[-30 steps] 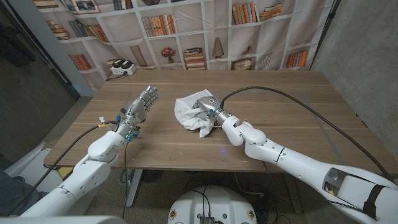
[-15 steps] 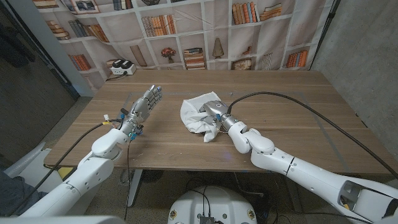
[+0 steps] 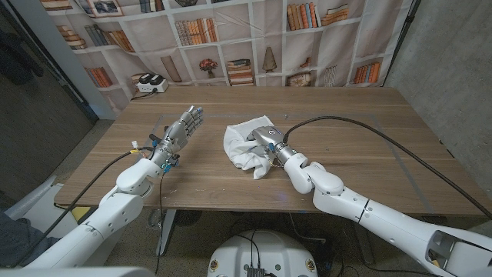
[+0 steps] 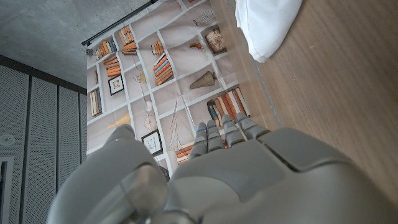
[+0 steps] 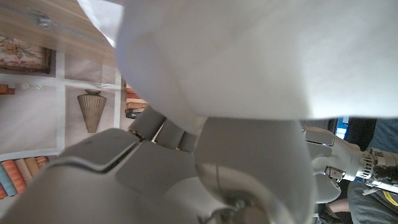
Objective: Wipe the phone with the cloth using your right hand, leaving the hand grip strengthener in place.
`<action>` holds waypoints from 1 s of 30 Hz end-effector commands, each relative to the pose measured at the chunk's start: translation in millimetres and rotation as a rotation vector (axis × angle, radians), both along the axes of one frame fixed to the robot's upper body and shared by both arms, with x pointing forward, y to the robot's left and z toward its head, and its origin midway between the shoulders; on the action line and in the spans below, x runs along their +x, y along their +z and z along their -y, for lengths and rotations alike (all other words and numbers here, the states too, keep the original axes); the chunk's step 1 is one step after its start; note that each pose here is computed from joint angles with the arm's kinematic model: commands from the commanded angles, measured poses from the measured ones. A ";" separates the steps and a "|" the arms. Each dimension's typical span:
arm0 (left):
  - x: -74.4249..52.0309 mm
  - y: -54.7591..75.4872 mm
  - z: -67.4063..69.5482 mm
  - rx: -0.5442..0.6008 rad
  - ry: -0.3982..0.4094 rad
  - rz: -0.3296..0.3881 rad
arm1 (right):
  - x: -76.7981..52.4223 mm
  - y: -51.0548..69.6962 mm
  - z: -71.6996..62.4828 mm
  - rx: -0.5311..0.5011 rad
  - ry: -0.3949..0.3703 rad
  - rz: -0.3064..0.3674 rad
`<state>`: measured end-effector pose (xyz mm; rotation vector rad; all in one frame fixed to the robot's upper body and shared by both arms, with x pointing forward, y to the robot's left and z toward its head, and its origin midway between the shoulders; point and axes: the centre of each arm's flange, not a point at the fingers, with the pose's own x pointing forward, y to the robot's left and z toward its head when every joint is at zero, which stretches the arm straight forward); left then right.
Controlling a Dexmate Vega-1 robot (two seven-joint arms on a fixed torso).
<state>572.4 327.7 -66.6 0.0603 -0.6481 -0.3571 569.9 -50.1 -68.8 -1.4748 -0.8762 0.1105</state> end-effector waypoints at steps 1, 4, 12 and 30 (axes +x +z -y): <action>-6.8 0.6 -2.8 0.003 0.016 0.004 | 12.6 18.2 -28.8 -0.050 0.055 0.026; -8.7 0.4 -3.8 0.001 0.022 0.005 | 17.8 21.7 -33.2 -0.076 0.056 0.025; -11.0 -0.5 -4.4 0.000 0.032 -0.001 | 30.7 26.7 -33.5 -0.101 0.026 0.013; -4.0 1.1 6.2 0.004 0.003 -0.001 | 15.3 24.3 -15.4 -0.102 -0.024 0.020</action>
